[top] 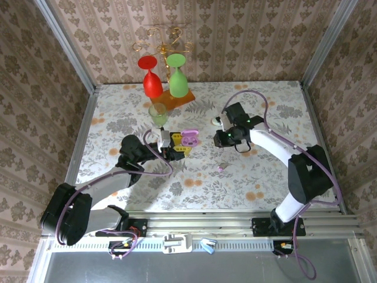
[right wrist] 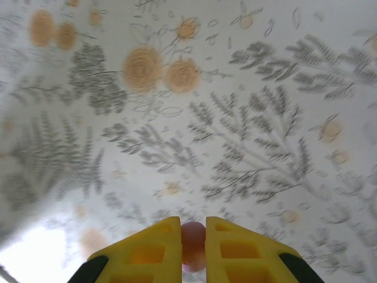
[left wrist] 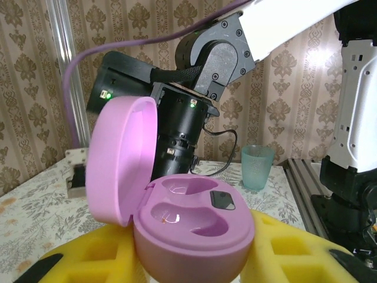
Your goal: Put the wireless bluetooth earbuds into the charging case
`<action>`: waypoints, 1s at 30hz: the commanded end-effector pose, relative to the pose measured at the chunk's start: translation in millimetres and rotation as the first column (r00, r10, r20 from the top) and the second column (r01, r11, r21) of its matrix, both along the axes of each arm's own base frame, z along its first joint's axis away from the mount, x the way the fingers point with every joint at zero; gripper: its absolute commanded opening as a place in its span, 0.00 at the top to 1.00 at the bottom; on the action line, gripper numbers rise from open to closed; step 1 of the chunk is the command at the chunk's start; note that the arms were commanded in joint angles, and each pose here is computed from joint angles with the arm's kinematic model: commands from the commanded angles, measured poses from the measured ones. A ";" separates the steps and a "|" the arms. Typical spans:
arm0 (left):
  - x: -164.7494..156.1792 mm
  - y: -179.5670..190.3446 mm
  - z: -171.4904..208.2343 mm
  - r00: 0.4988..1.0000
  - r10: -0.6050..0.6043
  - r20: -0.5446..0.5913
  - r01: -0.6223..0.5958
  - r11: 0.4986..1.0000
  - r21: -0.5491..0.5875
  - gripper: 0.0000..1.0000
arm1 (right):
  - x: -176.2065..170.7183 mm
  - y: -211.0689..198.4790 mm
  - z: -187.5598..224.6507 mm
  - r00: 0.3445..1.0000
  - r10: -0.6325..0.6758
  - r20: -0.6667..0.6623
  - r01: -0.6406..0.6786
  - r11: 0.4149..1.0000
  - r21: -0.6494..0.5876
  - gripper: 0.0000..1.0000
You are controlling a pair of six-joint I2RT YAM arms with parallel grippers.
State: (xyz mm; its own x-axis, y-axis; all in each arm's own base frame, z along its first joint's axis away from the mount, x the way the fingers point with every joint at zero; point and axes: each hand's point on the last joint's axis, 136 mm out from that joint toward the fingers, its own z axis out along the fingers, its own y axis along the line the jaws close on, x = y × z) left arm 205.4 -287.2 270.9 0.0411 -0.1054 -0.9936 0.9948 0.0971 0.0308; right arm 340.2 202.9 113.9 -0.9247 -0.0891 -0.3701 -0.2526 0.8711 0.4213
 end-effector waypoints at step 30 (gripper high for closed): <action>3.1 1.7 -4.6 1.000 0.013 0.024 -0.013 1.000 -0.017 0.70 | -1.4 17.9 50.1 0.907 -0.032 -0.421 0.344 0.635 0.692 0.90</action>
State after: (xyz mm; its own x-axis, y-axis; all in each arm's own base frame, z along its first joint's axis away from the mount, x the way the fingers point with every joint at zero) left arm 207.0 -287.9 264.1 0.0390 -0.1066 -0.9935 0.9947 0.0990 0.0284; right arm 342.3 217.7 161.4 -0.9587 0.2816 0.0411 0.1276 0.2963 0.9465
